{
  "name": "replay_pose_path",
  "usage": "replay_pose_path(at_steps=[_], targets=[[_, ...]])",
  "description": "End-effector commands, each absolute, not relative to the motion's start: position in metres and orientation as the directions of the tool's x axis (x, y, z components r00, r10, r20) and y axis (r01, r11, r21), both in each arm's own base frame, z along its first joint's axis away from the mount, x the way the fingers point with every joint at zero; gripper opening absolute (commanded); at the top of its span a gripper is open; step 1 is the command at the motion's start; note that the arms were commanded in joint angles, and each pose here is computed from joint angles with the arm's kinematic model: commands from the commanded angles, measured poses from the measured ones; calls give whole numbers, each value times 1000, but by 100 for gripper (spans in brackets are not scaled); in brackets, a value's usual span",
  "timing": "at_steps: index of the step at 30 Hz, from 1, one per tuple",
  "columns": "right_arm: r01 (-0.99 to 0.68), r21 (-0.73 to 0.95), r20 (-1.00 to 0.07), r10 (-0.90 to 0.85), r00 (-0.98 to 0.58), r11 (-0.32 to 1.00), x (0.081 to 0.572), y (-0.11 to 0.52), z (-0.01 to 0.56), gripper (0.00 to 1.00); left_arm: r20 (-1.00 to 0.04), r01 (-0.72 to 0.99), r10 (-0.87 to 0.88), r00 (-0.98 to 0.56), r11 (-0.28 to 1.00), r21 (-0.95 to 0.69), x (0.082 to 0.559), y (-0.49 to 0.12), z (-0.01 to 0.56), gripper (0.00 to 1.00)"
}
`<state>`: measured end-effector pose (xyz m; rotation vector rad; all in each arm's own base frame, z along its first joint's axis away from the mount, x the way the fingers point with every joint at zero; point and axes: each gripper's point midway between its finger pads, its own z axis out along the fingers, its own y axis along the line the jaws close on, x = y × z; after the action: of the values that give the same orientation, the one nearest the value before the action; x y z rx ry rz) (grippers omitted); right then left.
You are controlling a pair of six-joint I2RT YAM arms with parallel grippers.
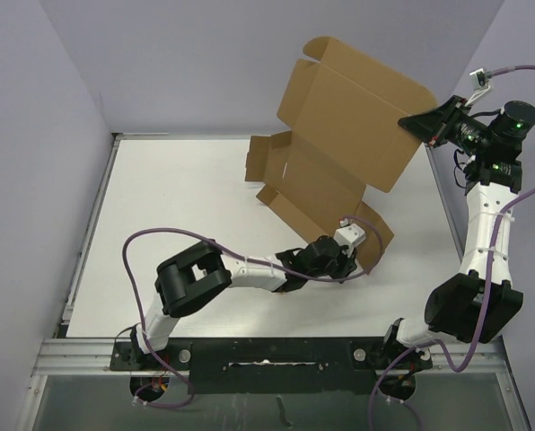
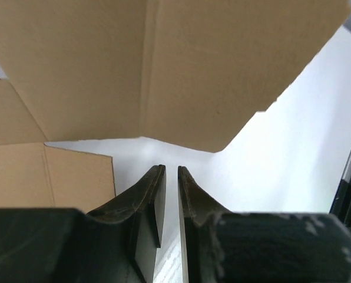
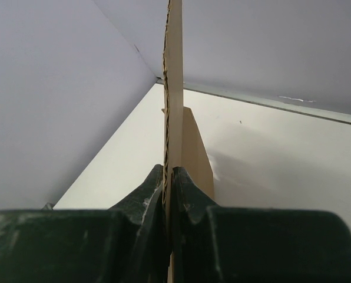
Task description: Fold the paper box
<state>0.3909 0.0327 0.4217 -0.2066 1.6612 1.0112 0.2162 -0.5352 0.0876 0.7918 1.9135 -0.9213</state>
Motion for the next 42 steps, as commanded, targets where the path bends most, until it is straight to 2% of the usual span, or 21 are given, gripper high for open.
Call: replay_pose_path(at_steps=[1,12,26,42], targets=[[-642,454,-890,337,-306,617,379,39,441,0,-897,811,199,-395,535,-238,219,-545,79,14],[-643,454,-891,336,-307,617,379,39,441,0,-916,744,220,-335,659,-113,253,-520,81,14],[-644,456,-890,334,-311,615,379,40,439,0,-911,682,152,-384,712,-168,289,-493,88,14],[-632,463,-886,333,-322,621,383,38,432,0,-835,629,186,-517,745,-223,303,-478,33,10]])
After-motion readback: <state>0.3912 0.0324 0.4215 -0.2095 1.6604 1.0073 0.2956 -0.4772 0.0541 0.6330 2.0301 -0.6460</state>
